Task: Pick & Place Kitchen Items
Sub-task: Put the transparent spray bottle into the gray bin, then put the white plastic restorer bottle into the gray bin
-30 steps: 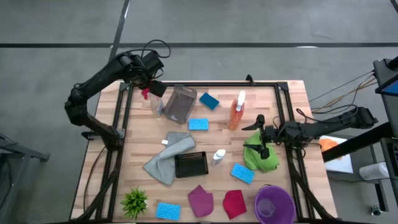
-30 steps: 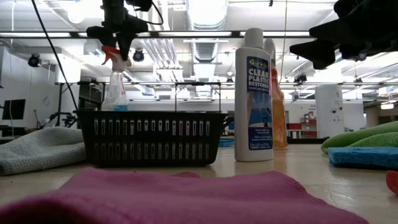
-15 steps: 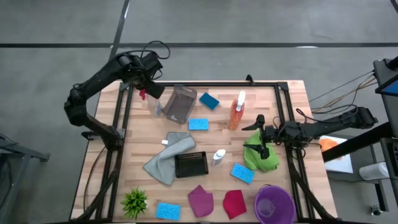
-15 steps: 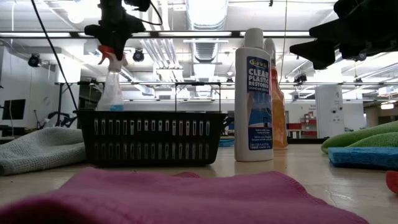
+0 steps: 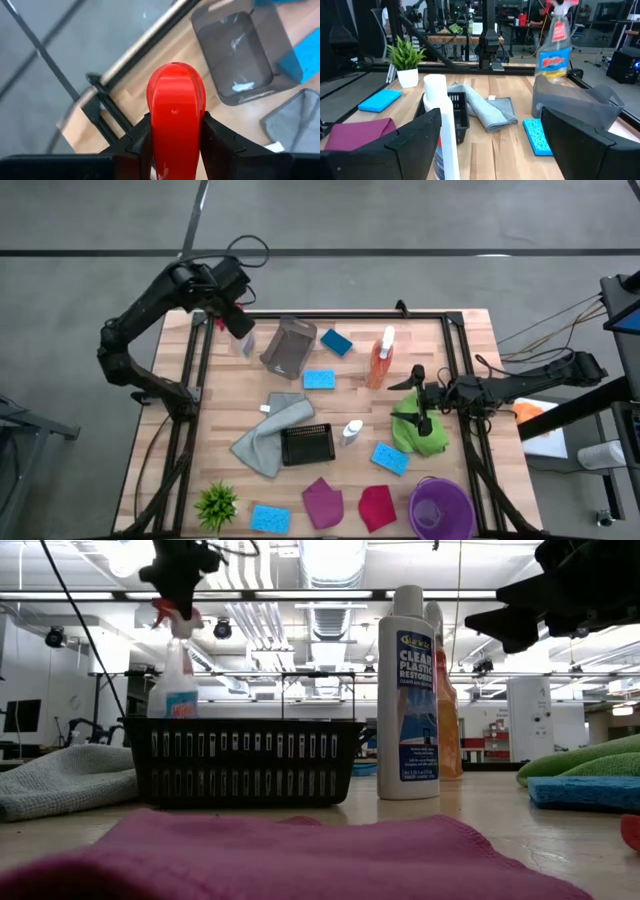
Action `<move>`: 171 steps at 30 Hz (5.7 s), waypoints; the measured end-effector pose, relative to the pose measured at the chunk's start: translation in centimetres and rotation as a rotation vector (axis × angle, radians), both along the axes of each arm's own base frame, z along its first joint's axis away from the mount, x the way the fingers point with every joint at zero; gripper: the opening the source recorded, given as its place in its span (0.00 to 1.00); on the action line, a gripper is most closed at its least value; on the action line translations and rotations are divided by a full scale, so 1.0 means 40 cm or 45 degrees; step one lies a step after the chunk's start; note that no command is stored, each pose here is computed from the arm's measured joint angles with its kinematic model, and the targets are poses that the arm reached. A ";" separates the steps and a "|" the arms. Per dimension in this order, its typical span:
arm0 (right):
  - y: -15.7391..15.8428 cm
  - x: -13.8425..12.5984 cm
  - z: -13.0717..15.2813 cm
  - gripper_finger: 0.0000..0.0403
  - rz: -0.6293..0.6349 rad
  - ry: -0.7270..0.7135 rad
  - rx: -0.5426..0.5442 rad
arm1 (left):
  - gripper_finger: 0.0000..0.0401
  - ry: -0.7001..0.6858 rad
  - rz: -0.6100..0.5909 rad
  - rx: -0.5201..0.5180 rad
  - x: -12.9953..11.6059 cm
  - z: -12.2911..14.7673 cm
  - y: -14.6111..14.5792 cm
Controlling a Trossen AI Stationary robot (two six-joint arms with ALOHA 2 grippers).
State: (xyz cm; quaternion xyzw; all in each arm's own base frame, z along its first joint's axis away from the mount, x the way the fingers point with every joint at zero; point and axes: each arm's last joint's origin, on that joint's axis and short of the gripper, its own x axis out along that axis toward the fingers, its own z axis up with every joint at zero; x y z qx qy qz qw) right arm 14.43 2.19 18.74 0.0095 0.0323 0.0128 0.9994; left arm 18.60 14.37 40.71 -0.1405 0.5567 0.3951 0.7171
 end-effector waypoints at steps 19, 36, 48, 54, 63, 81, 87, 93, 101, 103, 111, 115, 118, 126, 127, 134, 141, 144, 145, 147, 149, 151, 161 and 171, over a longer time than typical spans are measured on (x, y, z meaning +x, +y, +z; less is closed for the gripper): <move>0.001 0.005 0.008 0.84 0.000 -0.008 -0.003 | 0.31 0.000 -0.652 0.350 0.026 0.131 0.007; 0.004 0.025 0.010 0.84 -0.001 0.048 -0.013 | 0.31 0.203 -1.061 0.370 0.137 0.076 0.016; 0.005 0.026 0.010 0.84 0.000 0.049 -0.019 | 0.31 0.021 -1.262 0.268 0.156 0.081 -0.033; 0.005 0.026 0.010 0.84 0.000 0.048 -0.019 | 0.31 0.062 -1.287 0.234 0.198 0.047 -0.010; 0.006 0.026 0.009 0.84 0.020 0.050 -0.017 | 0.31 0.141 -1.292 0.167 0.243 -0.016 0.055; 0.007 0.026 0.009 0.84 0.034 0.053 -0.016 | 0.31 0.098 -1.299 0.035 0.274 -0.084 0.129; 0.008 0.026 0.009 0.84 0.054 0.052 -0.012 | 0.31 0.090 -1.309 0.050 0.281 -0.087 0.133; 0.008 0.026 0.009 0.84 0.055 0.052 -0.009 | 0.35 0.085 -1.308 0.059 0.282 -0.086 0.134; 0.008 0.026 0.009 0.84 0.056 0.053 -0.009 | 0.46 0.086 -1.237 0.113 0.286 -0.084 0.145; 0.008 0.026 0.009 0.84 0.058 0.053 -0.007 | 0.48 0.093 -1.208 0.125 0.285 -0.083 0.149; 0.008 0.026 0.009 0.84 0.060 0.054 -0.004 | 0.53 0.096 -1.138 0.136 0.278 -0.081 0.160; 0.008 0.026 0.009 0.84 0.061 0.054 -0.004 | 0.54 0.082 -1.119 0.162 0.270 -0.070 0.162; 0.008 0.026 0.008 0.84 0.061 0.054 -0.004 | 0.54 0.070 -1.112 0.180 0.265 -0.060 0.159; 0.008 0.026 0.008 0.84 0.061 0.054 -0.004 | 0.54 0.060 -1.097 0.223 0.247 -0.036 0.151; 0.008 0.026 0.008 0.84 0.061 0.054 -0.004 | 0.54 0.053 -1.095 0.235 0.244 -0.030 0.149; 0.008 0.026 0.009 0.84 0.061 0.053 -0.004 | 0.54 -0.014 -1.075 0.344 0.217 0.020 0.131; 0.009 0.028 0.021 0.84 0.063 -0.015 -0.024 | 0.54 -0.393 -1.101 0.280 0.191 0.068 0.101; 0.009 0.029 0.025 0.84 0.062 -0.068 -0.030 | 0.54 -0.583 -1.152 0.227 0.185 0.070 0.085; 0.009 0.030 0.026 0.84 0.062 -0.080 -0.031 | 0.54 -0.616 -1.157 0.227 0.183 0.065 0.080; 0.009 0.031 0.028 0.84 0.062 -0.091 -0.039 | 0.54 -0.661 -1.164 0.250 0.183 0.046 0.065; 0.009 0.033 0.029 0.84 0.062 -0.088 -0.050 | 0.54 -0.708 -1.157 0.286 0.173 0.023 0.052; 0.010 0.035 0.030 0.84 0.063 -0.088 -0.061 | 0.54 -0.768 -1.141 0.340 0.155 -0.001 0.038; 0.010 0.036 0.046 0.84 0.061 -0.154 -0.081 | 0.54 -1.150 -0.990 0.510 0.015 -0.159 -0.074; 0.024 0.105 0.120 0.84 0.101 0.058 -0.100 | 0.54 -1.177 -0.893 0.514 -0.084 -0.283 -0.154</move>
